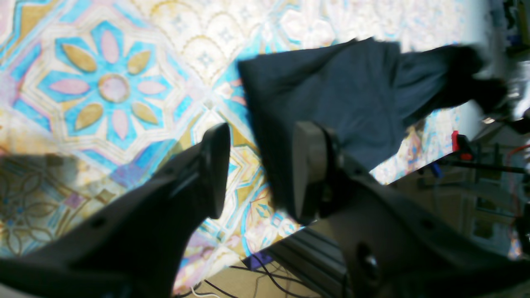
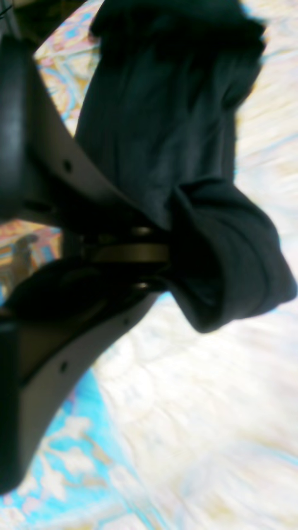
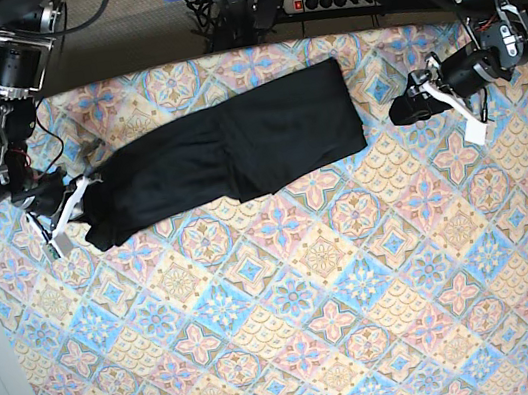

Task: Layout the t-shirt on the table in an organized manner, then fold the t-shirt properly
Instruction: 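Grasp the strip ends with both grippers and lift them, then fold the strip in half, bringing both grippers together over the middle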

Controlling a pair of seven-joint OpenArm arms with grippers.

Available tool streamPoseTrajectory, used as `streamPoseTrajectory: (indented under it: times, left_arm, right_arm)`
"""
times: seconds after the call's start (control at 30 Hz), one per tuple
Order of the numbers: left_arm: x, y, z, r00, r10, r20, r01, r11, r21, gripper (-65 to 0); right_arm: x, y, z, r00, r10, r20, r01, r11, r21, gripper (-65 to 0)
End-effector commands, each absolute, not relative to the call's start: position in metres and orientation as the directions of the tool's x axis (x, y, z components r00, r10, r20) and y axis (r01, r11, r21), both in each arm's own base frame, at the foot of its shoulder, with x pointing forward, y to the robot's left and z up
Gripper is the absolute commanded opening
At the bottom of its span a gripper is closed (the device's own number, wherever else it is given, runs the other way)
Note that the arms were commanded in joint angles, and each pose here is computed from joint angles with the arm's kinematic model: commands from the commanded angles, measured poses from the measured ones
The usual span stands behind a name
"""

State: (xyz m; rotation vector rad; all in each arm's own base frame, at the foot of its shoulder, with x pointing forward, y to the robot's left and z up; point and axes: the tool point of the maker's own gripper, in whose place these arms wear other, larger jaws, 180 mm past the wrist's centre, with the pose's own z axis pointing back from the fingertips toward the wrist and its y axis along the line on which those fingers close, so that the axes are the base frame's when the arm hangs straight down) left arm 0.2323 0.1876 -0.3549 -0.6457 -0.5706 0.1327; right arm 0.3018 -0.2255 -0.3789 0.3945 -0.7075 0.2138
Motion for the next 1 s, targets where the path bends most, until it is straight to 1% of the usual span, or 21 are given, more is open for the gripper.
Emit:
streamPoseTrajectory:
  times: [0.0, 0.13, 0.23, 0.33, 0.4, 0.47, 0.67, 0.8, 0.97]
  left_arm:
    - [0.235, 0.184, -0.352, 0.837, 0.266, 0.478, 0.081, 0.804, -0.589, -46.3]
    - [0.233, 0.171, -0.368, 0.862, 0.21, 0.462, 0.087, 0.836, -0.542, -57.9]
    - [0.232, 0.163, -0.379, 0.872, 0.2, 0.447, 0.071, 0.851, -0.52, -65.0]
    - [0.228, 0.146, -0.392, 0.898, 0.115, 0.425, 0.112, 0.874, -0.472, -64.6]
    - [0.231, 0.13, -0.397, 0.892, 0.063, 0.448, 0.163, 0.879, -0.449, -64.7]
    - [0.234, 0.112, -0.405, 0.881, 0.03, 0.472, 0.206, 0.874, -0.44, -64.7]
    - [0.227, 0.097, -0.443, 0.903, 0.047, 0.428, 0.178, 0.864, -0.471, -64.7]
    - [0.227, 0.087, -0.447, 0.899, 0.079, 0.43, 0.162, 0.853, -0.496, -64.7]
    - [0.227, 0.078, -0.447, 0.9, 0.091, 0.427, 0.16, 0.841, -0.516, -64.7]
  right_arm:
    - [0.304, -0.23, -0.371, 0.728, 0.077, 0.681, -0.332, 0.909, 0.252, -64.9]
    - [0.311, -0.22, -0.35, 0.678, 0.132, 0.723, -0.385, 0.902, 0.197, -64.9]
    - [0.316, -0.189, -0.332, 0.613, 0.217, 0.76, -0.486, 0.861, 0.147, -64.9]
    - [0.319, -0.148, -0.308, 0.522, 0.26, 0.812, -0.574, 0.811, 0.109, -64.9]
    - [0.318, -0.126, -0.294, 0.47, 0.278, 0.838, -0.616, 0.783, 0.086, -64.9]
    - [0.316, -0.103, -0.286, 0.437, 0.27, 0.858, -0.649, 0.755, 0.093, -64.9]
    - [0.307, -0.05, -0.277, 0.395, 0.247, 0.885, -0.721, 0.68, 0.133, -64.9]
    - [0.298, -0.025, -0.278, 0.385, 0.261, 0.885, -0.767, 0.625, 0.149, -64.9]
    - [0.284, 0.012, -0.279, 0.352, 0.276, 0.895, -0.832, 0.531, 0.164, -64.9]
